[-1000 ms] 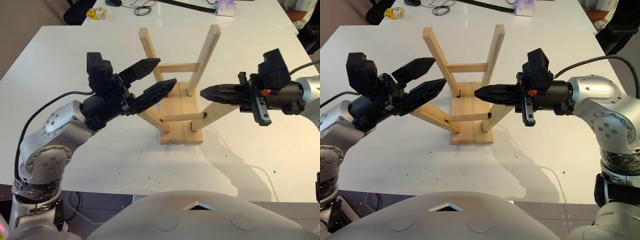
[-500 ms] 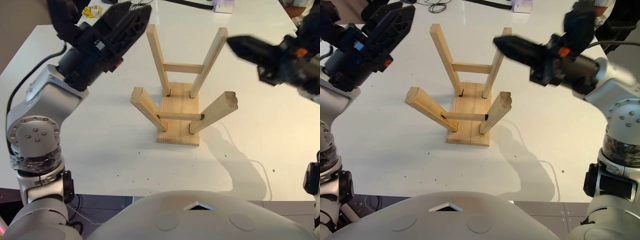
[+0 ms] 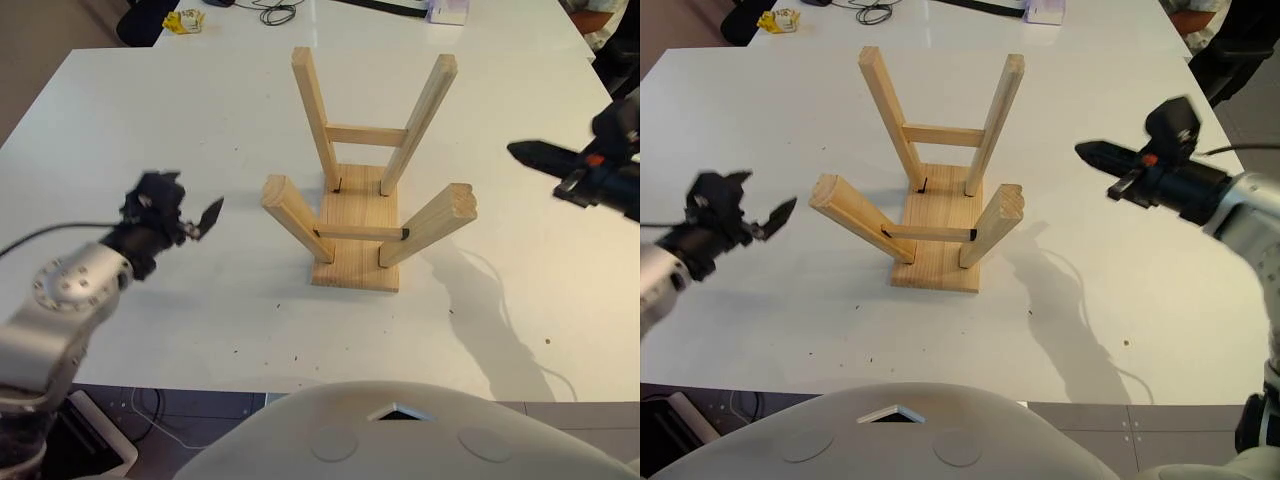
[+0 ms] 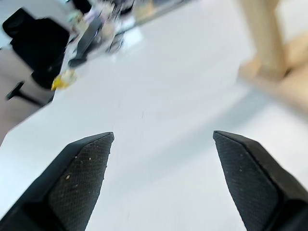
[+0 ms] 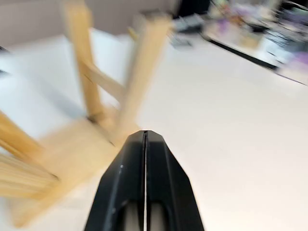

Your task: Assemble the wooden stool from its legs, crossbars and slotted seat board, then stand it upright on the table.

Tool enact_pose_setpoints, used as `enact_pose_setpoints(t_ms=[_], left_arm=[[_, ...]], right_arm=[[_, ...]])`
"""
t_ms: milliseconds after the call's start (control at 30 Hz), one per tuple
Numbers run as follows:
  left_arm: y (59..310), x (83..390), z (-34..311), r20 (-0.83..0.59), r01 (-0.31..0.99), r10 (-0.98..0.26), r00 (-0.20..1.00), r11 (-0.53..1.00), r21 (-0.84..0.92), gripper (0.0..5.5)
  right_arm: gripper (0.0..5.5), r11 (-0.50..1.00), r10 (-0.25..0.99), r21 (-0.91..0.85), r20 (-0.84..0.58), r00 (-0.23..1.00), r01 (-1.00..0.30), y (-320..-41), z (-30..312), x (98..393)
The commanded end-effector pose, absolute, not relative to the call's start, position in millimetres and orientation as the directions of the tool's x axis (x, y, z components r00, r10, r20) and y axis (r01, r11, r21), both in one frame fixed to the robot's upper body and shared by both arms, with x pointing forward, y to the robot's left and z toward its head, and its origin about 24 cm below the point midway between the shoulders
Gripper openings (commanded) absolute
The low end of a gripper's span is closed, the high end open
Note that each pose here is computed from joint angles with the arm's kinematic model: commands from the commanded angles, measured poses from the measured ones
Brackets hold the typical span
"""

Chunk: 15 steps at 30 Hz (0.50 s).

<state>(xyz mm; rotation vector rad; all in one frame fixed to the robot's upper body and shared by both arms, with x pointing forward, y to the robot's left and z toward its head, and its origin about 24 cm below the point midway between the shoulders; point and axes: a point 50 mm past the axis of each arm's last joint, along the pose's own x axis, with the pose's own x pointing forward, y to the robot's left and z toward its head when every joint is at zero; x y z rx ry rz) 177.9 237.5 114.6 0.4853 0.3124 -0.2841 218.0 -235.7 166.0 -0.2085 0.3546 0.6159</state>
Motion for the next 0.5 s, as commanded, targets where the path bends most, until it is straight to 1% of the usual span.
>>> enact_pose_setpoints(t_ms=[33,100,267,367,500], left_arm=[[185.9,140.6,90.9,-0.288,0.367,-0.291,0.912,0.893,0.26,3.85],[181.6,133.2,86.7,-0.307,0.412,-0.337,0.89,0.882,0.229,3.85],[182.0,132.6,82.0,-0.327,0.496,-0.42,0.847,0.845,0.2,3.85],[175.9,133.6,75.1,-0.334,0.534,-0.461,0.822,0.828,0.171,3.85],[161.3,132.3,62.0,-0.34,0.59,-0.527,0.779,0.8,0.11,3.85]], right_arm=[[0.0,0.646,0.675,0.054,-0.506,0.537,-0.762,-173.5,116.3,153.6],[0.0,0.564,0.702,0.06,-0.56,0.44,-0.824,-174.9,112.0,145.2],[0.0,0.522,0.696,0.032,-0.594,0.404,-0.852,-184.6,102.9,153.3],[0.0,0.49,0.727,0.051,-0.574,0.376,-0.87,-174.8,94.8,151.1],[0.0,0.445,0.765,0.078,-0.551,0.333,-0.892,-157.5,84.4,144.4]])
